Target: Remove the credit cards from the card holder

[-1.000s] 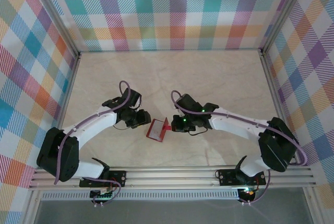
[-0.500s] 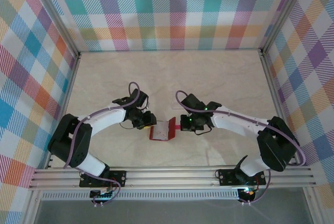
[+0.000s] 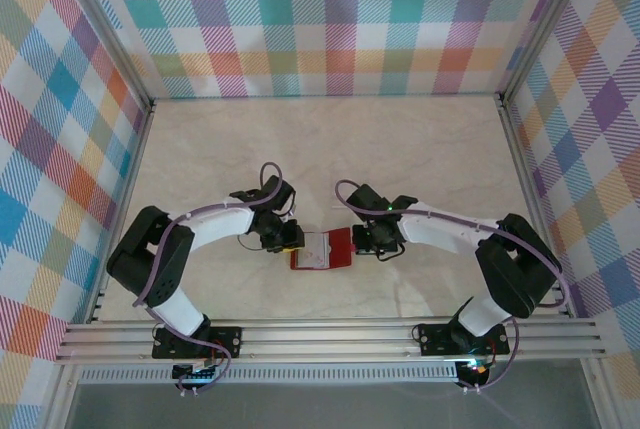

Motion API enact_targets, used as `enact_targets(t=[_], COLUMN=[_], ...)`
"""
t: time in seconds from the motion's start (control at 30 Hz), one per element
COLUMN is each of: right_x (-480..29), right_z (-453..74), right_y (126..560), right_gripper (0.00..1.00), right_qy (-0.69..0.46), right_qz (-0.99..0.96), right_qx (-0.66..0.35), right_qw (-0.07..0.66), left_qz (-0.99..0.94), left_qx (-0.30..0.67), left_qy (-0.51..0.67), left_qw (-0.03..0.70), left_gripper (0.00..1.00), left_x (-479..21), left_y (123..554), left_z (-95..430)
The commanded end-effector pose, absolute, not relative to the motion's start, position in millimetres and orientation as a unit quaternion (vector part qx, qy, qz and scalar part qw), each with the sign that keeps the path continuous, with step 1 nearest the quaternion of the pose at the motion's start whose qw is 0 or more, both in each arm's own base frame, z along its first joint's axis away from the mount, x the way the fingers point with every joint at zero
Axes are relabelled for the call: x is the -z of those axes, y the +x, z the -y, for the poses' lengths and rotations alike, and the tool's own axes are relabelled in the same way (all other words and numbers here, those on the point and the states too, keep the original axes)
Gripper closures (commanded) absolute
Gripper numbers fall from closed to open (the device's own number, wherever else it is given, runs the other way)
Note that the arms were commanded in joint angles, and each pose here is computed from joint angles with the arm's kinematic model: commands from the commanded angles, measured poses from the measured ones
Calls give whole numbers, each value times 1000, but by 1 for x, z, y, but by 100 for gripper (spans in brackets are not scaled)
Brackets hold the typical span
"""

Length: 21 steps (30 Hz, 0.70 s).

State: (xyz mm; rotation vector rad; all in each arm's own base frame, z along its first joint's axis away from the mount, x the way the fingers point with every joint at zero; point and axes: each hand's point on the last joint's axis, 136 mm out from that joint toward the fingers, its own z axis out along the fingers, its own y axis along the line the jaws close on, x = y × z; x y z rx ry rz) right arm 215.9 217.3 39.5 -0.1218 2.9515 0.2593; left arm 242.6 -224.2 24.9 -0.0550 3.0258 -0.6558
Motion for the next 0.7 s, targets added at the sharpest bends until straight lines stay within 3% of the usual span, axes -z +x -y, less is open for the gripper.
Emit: enact_targets(t=[0.0, 0.17, 0.4, 0.67], right_x=[-43, -64, -110, -147], right_z=[-202, -200, -200, -264], right_y=[212, 212, 218, 219], right_gripper=[76, 68, 67, 69], right_qy=[-38, -41, -43, -62], right_qz=[-994, -992, -986, -959], right_qx=[-60, -67, -83, -245], right_qw=[86, 97, 136, 124], left_qz=[-980, -979, -977, -974], left_qx=[201, 204, 214, 225], left_qy=[-4, -4, 1, 2], left_qw=[15, 14, 25, 33], left_gripper=[74, 74, 74, 74], left_x=[-19, -20, -33, -45], left_y=[240, 237, 241, 242], left_z=[223, 223, 226, 230])
